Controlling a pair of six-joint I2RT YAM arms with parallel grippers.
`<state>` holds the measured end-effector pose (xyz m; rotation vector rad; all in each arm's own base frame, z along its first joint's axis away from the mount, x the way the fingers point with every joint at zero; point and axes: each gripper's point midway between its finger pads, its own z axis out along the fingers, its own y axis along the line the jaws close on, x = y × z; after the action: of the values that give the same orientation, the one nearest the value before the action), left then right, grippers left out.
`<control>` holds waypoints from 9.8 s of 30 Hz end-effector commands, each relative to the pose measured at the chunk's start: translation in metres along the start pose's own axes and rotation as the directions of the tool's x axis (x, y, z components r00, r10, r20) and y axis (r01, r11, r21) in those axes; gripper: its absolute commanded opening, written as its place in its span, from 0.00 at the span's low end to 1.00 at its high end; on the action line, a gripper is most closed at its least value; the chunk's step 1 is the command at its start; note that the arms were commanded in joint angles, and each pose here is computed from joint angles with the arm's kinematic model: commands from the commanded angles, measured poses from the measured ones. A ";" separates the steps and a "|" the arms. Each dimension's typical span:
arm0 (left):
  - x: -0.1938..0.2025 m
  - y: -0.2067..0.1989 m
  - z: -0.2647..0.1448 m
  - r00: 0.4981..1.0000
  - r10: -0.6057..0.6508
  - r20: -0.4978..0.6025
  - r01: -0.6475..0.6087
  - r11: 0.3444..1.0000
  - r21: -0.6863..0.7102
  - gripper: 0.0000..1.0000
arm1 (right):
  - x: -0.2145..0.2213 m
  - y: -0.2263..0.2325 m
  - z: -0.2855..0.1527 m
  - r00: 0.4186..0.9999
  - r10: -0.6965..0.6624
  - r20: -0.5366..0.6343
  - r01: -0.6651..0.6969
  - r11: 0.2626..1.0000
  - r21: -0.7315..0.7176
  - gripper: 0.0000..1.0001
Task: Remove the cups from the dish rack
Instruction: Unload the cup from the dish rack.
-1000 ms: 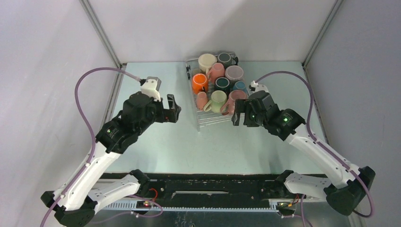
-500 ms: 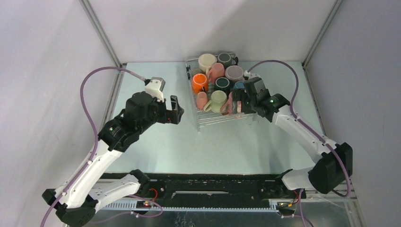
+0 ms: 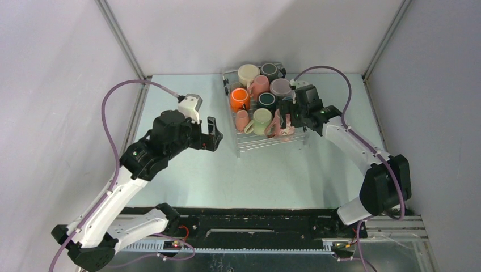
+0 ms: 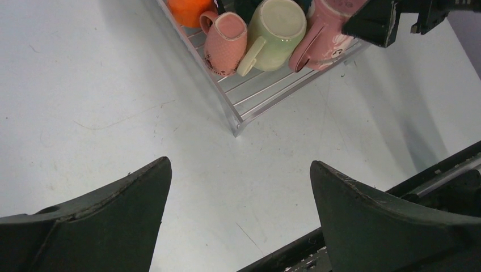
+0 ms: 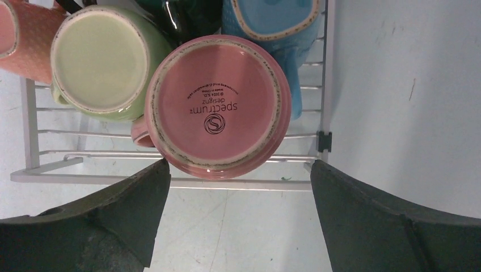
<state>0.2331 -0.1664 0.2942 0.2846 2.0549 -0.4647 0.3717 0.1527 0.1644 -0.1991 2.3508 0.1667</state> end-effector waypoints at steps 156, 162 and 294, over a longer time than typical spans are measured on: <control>0.042 -0.149 0.276 0.826 0.559 0.074 -0.524 0.711 0.469 0.44 | -0.046 -0.006 -0.011 0.978 0.201 -0.057 -0.209 0.943 -0.261 0.65; 0.043 -0.153 0.276 0.819 0.570 0.074 -0.533 0.705 0.467 0.25 | -0.048 -0.003 -0.013 0.976 0.211 -0.056 -0.218 0.936 -0.277 0.67; 0.018 -0.166 0.273 0.908 0.414 0.070 -0.408 0.832 0.376 0.00 | -0.055 -0.008 -0.019 0.940 0.326 -0.097 -0.340 0.913 -0.228 0.55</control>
<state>0.3674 -0.4304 0.1255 0.9963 1.9867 -0.5717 0.4021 0.1308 0.1666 0.1236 2.5071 0.5284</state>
